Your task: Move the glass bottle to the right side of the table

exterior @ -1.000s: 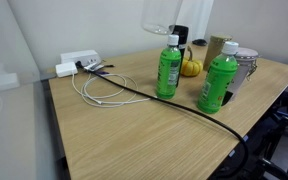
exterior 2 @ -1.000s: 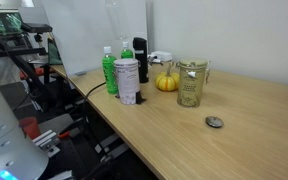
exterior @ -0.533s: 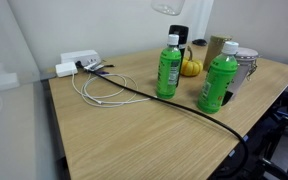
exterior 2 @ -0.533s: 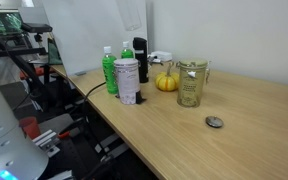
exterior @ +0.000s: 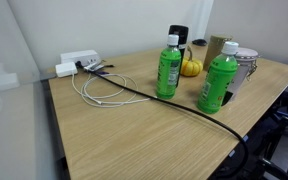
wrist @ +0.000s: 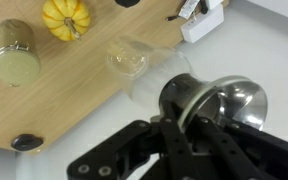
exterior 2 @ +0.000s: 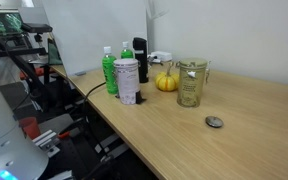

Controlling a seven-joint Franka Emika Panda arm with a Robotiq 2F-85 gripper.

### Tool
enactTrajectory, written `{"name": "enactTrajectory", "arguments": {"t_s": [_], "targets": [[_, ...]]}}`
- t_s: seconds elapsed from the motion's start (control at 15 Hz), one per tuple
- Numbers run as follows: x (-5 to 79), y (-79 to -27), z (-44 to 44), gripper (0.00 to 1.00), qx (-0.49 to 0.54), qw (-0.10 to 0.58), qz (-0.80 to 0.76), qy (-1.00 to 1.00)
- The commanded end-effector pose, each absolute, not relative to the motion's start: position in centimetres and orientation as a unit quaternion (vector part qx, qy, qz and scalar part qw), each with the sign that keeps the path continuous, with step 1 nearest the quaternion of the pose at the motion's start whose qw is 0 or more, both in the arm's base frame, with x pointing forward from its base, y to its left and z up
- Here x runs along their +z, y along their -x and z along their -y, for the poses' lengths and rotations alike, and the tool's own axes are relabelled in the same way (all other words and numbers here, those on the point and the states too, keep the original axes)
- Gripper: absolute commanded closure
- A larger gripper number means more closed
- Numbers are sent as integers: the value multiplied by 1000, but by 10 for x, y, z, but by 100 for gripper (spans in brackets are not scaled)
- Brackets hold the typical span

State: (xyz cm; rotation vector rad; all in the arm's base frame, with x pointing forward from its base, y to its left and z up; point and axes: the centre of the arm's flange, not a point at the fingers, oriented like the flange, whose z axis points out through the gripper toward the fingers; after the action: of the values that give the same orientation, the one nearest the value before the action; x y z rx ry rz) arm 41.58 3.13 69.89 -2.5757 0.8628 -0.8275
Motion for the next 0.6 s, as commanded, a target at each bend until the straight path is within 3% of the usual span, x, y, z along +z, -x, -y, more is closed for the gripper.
{"name": "enactTrajectory", "arguments": {"t_s": [0.0,0.07,0.13,0.53], "targets": [[709,-410,-18,96,-297,128,-335,885],[707,-407,-16,96,-300,113,-341,884],[702,-412,-17,86,-294,130,-327,889],[701,-411,-16,86,-294,120,-335,887]]}}
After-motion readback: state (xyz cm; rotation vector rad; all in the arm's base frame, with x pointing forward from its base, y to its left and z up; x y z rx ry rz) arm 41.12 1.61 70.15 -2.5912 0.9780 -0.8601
